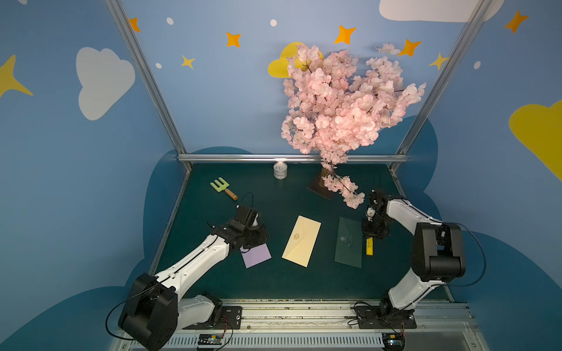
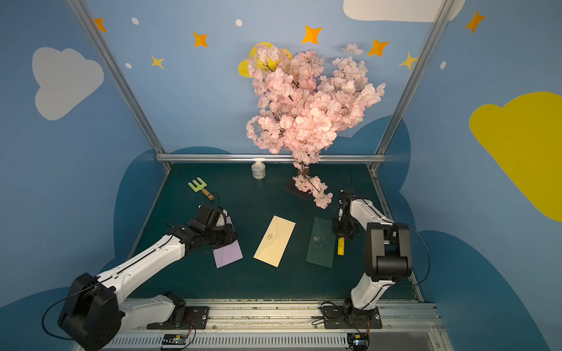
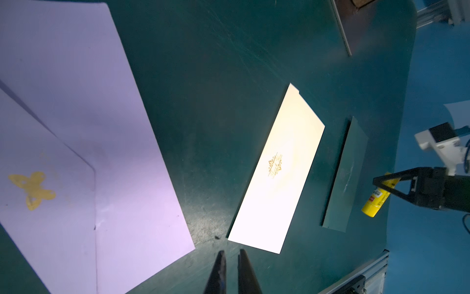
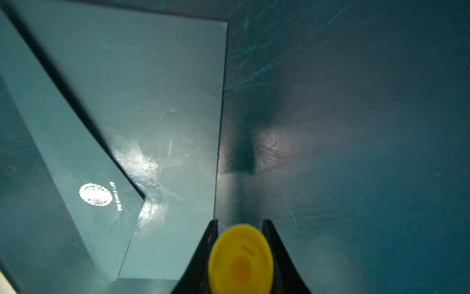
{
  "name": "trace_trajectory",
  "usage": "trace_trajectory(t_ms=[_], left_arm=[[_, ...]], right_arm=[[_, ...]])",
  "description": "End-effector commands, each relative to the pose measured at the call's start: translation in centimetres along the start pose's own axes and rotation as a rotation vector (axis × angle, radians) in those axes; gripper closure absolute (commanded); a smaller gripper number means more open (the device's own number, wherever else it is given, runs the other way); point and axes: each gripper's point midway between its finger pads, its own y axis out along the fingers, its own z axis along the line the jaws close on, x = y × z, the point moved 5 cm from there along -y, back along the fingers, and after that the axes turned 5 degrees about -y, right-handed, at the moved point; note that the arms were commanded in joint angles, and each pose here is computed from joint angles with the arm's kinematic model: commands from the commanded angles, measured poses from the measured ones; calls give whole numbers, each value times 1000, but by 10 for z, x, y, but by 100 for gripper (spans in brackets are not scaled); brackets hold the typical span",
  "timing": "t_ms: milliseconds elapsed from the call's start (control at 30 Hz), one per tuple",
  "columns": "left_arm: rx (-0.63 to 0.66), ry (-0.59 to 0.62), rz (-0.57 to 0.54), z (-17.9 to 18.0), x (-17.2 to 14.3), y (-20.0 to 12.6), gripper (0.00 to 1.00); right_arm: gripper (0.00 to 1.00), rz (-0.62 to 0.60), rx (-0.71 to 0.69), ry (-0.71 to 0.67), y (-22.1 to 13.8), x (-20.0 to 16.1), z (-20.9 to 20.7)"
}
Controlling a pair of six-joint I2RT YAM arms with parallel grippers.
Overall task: Seal the envelope with a glue stick
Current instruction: Place the glue stick at the center of the board.
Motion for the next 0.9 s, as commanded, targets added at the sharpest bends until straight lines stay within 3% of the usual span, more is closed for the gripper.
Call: trace_trajectory(t_ms=[0, 300, 467, 733, 867], left_arm=[[3, -13, 22, 4, 5, -4, 87], [-16, -41, 37, 9, 20, -5, 87], [-14, -52, 36, 13, 23, -6, 85], [-27, -56, 34, 10, 29, -11, 84], [-23, -52, 30, 11, 31, -13, 84]], right_arm=[[100, 28, 9, 35, -2, -2, -8], [100, 107, -23, 57, 24, -3, -19], [75, 115, -39, 58, 28, -7, -21], [54, 107, -21, 69, 28, -5, -20], [50, 101, -13, 76, 28, -5, -19]])
